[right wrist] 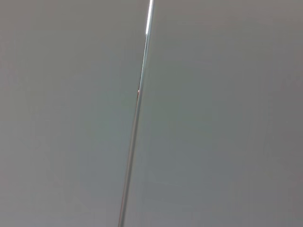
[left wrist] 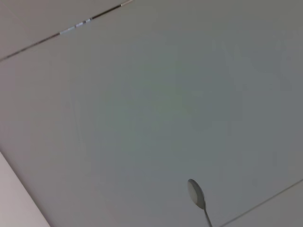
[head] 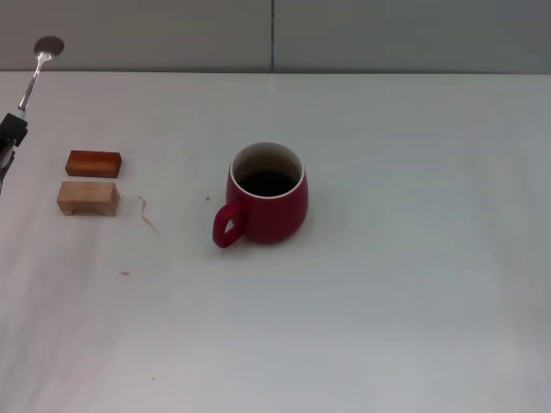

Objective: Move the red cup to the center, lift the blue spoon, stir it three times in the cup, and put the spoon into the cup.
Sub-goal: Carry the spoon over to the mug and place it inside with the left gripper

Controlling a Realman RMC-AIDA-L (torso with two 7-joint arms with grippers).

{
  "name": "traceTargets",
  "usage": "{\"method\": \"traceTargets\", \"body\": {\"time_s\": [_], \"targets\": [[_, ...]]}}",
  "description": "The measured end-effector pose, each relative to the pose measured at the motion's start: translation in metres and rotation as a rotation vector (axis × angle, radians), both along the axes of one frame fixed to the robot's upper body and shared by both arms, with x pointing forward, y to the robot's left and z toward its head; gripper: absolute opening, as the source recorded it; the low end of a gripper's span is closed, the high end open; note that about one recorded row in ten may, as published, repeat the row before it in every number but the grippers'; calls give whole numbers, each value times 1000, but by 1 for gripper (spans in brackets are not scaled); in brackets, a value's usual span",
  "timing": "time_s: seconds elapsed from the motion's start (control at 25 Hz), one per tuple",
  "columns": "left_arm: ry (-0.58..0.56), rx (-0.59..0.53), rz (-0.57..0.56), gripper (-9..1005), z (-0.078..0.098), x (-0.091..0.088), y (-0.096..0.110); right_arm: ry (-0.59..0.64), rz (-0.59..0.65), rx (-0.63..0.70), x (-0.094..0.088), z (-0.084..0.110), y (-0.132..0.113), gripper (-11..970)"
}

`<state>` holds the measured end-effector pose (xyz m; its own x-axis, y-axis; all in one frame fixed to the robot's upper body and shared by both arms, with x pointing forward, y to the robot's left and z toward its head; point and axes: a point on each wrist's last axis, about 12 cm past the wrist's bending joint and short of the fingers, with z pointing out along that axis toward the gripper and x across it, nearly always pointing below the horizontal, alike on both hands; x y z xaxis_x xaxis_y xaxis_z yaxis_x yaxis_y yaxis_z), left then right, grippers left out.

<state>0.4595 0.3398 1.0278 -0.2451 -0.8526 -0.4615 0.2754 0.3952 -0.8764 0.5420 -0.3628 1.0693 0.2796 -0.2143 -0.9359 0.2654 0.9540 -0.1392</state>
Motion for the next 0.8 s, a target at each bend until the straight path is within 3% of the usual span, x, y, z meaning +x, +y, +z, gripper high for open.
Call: {"method": "traceTargets", "body": {"time_s": [0.4, 0.8], "targets": [[57, -120, -199, 144, 26, 17, 8, 6, -1, 5, -2, -2, 2, 663], [10, -50, -318, 144, 48, 26, 14, 10, -3, 9, -4, -4, 2, 662]]}}
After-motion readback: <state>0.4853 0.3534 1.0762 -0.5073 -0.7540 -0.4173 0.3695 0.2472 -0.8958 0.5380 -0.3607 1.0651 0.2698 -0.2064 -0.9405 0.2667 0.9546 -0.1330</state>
